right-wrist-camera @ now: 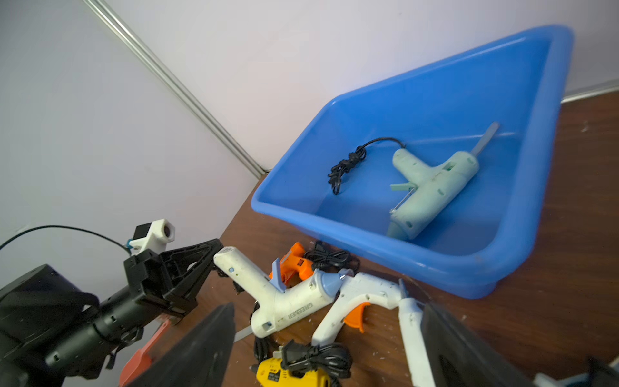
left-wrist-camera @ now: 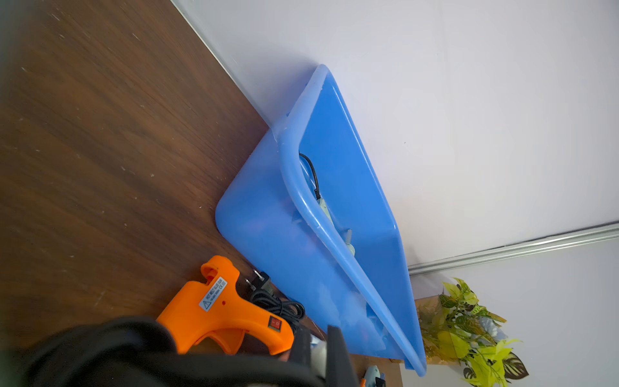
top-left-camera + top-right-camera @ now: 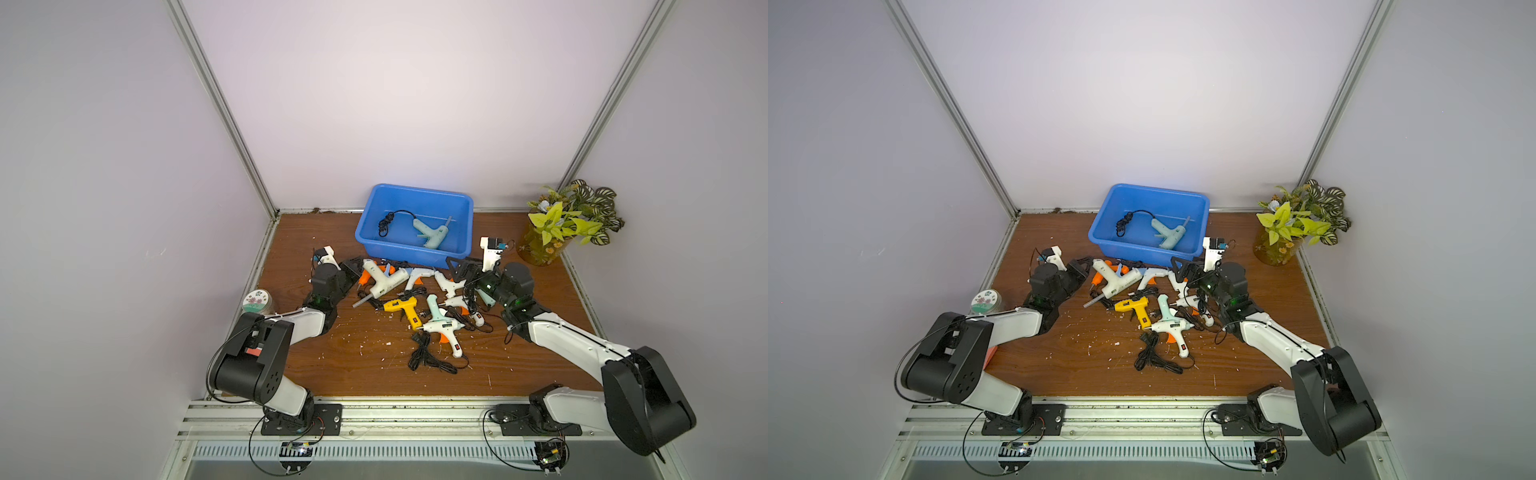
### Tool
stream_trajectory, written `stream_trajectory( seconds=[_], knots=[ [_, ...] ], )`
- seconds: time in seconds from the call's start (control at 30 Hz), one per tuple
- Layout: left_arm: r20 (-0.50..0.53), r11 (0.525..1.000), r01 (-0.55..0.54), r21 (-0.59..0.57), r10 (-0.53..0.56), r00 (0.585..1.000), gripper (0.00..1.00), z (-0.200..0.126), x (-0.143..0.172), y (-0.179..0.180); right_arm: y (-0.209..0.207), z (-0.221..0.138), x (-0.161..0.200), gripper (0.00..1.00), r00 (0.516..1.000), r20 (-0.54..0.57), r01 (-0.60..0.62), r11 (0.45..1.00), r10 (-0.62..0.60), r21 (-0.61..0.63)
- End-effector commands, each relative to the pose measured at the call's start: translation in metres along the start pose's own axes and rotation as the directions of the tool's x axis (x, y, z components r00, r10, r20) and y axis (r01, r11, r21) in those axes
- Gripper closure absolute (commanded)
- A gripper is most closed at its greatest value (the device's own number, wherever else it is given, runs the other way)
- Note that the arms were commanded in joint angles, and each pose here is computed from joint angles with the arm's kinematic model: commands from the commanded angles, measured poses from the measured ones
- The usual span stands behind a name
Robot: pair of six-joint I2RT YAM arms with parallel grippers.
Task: Put the hot melt glue gun into the storage box
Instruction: Pick up the hot melt adhesive gun from the center of the board, then place the hot melt adhesive gun in the storage box.
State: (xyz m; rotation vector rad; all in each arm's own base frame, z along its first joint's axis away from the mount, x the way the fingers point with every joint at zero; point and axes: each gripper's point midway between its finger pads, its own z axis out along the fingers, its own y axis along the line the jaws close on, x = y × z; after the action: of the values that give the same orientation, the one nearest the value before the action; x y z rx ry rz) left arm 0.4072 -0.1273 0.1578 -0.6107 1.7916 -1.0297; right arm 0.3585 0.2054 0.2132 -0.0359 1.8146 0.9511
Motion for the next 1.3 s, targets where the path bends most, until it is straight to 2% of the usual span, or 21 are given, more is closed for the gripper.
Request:
stream_trajectory(
  seconds=[0.0, 0.1, 0.23, 0.37, 0.63, 0.9, 1.27],
  knots=[
    [0.047, 0.991, -0.066, 0.114, 0.061, 0.997, 1.00, -0.008, -0.011, -0.036, 0.040, 0.009, -0.002, 0.09, 1.000, 0.004, -0.011, 0.985, 0.011, -0.172],
    [0.030, 0.983, -0.103, 0.149, 0.100, 0.995, 1.00, -0.012, -0.006, -0.046, 0.056, 0.021, 0.016, 0.11, 0.994, -0.042, 0.091, 0.975, -0.101, -0.203],
    [0.007, 0.966, -0.148, 0.213, 0.150, 0.989, 1.00, -0.016, 0.000, -0.066, 0.082, 0.037, 0.038, 0.11, 0.952, -0.075, 0.275, 0.934, -0.298, -0.229],
    [-0.018, 0.938, -0.184, 0.295, 0.198, 0.980, 1.00, -0.018, 0.003, -0.095, 0.098, 0.049, 0.048, 0.12, 0.915, -0.070, 0.365, 0.889, -0.397, -0.276],
    [-0.079, 0.883, -0.302, 0.358, 0.351, 0.933, 1.00, -0.020, 0.012, -0.144, 0.143, 0.074, 0.047, 0.15, 0.878, -0.057, 0.391, 0.779, -0.476, -0.490],
    [-0.072, 0.834, -0.383, 0.397, 0.445, 0.893, 1.00, -0.037, 0.004, -0.175, 0.158, 0.096, 0.040, 0.15, 0.835, -0.075, 0.428, 0.729, -0.545, -0.533],
    [-0.094, 0.811, -0.386, 0.439, 0.469, 0.878, 1.00, -0.042, 0.009, -0.184, 0.180, 0.098, 0.036, 0.36, 0.850, -0.067, 0.372, 0.685, -0.523, -0.627]
  ],
)
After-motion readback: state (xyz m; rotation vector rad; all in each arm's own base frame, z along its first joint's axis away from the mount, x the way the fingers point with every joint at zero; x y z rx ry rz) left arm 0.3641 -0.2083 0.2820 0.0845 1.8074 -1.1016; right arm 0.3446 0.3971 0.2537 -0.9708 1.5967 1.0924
